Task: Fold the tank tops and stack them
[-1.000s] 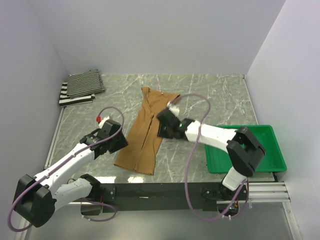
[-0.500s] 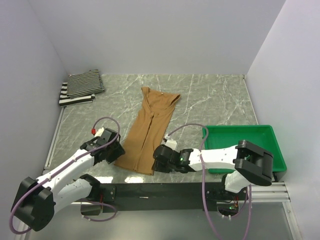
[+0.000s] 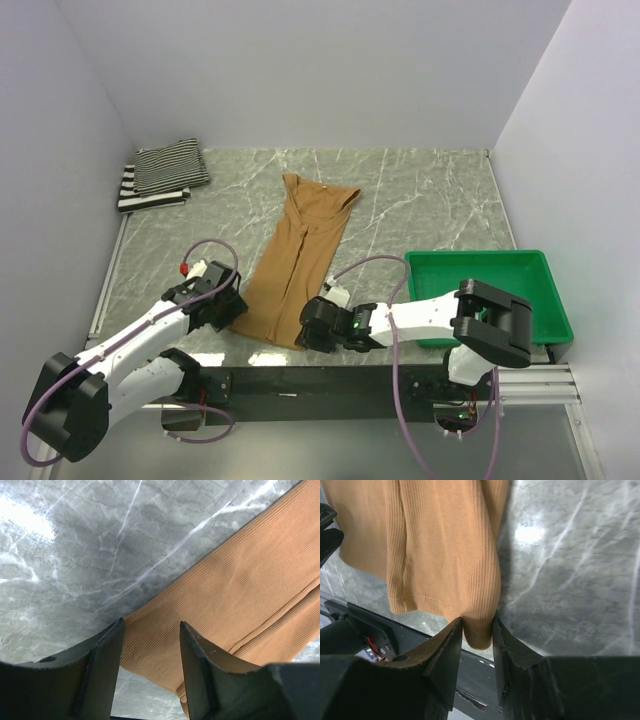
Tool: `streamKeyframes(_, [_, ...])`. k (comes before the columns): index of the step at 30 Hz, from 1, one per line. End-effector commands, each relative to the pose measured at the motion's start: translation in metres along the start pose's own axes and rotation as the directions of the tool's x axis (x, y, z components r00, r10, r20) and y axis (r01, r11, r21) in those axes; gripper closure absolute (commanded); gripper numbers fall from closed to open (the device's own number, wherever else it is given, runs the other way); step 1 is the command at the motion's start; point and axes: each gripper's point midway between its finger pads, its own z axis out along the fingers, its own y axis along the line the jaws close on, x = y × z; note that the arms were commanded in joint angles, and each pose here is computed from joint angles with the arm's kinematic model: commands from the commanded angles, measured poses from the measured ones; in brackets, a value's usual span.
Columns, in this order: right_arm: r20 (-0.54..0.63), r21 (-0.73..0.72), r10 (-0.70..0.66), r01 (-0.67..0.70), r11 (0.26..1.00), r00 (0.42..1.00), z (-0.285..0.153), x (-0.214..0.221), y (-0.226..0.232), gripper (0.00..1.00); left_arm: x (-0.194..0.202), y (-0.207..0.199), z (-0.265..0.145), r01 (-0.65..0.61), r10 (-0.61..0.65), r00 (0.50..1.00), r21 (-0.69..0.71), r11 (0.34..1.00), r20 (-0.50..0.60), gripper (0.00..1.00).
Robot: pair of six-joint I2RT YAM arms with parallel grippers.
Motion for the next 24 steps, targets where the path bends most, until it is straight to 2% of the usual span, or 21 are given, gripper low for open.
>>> streamKeyframes(1, [-0.002, 0.017, -0.006, 0.007, 1.0, 1.0, 0.005, 0.004, 0.002, 0.62, -0.003, 0.004, -0.001, 0.027, -0.027, 0.999, -0.002, 1.0, 0.026, 0.46])
streamKeyframes(4, [-0.007, 0.038, -0.046, 0.046, 0.998, 0.999, 0.007, 0.008, 0.001, 0.63, -0.001, 0.005, 0.0, 0.026, -0.026, 0.999, 0.001, 1.0, 0.019, 0.46])
streamKeyframes(5, [-0.007, 0.052, -0.058, 0.058, 0.997, 0.998, 0.009, 0.008, -0.001, 0.72, 0.0, 0.006, 0.001, 0.023, -0.023, 1.0, -0.004, 1.0, 0.015, 0.46])
streamKeyframes(7, [-0.014, 0.081, -0.098, 0.099, 0.992, 0.995, 0.009, 0.008, -0.006, 0.76, 0.001, 0.004, 0.002, 0.015, -0.015, 1.0, 0.004, 1.0, 0.007, 0.48])
streamKeyframes(9, [-0.022, 0.134, -0.133, 0.134, 0.982, 0.991, 0.009, 0.008, -0.018, 0.85, 0.001, -0.002, 0.0, 0.01, -0.01, 1.0, 0.037, 0.999, -0.001, 0.5])
streamKeyframes(11, [-0.015, 0.162, -0.167, 0.167, 0.973, 0.986, 0.005, 0.004, -0.027, 0.95, 0.003, -0.017, -0.005, -0.015, 0.017, 1.0, 0.109, 0.994, -0.016, 0.5])
streamKeyframes(13, [-0.022, 0.204, -0.196, 0.196, 0.959, 0.98, -0.001, 0.003, -0.048, 0.99, 0.005, -0.031, -0.012, -0.035, 0.042, 0.999, 0.189, 0.981, -0.034, 0.49])
streamKeyframes(18, [-0.013, 0.284, -0.209, 0.204, 0.937, 0.978, -0.024, -0.011, -0.094, 1.0, 0.009, -0.051, -0.027, -0.054, 0.07, 0.997, 0.302, 0.952, -0.045, 0.46])
streamKeyframes(24, [0.001, 0.267, -0.186, 0.179, 0.947, 0.983, -0.047, -0.027, -0.12, 1.0, 0.035, -0.061, -0.036, -0.092, 0.129, 0.988, 0.352, 0.931, -0.085, 0.44])
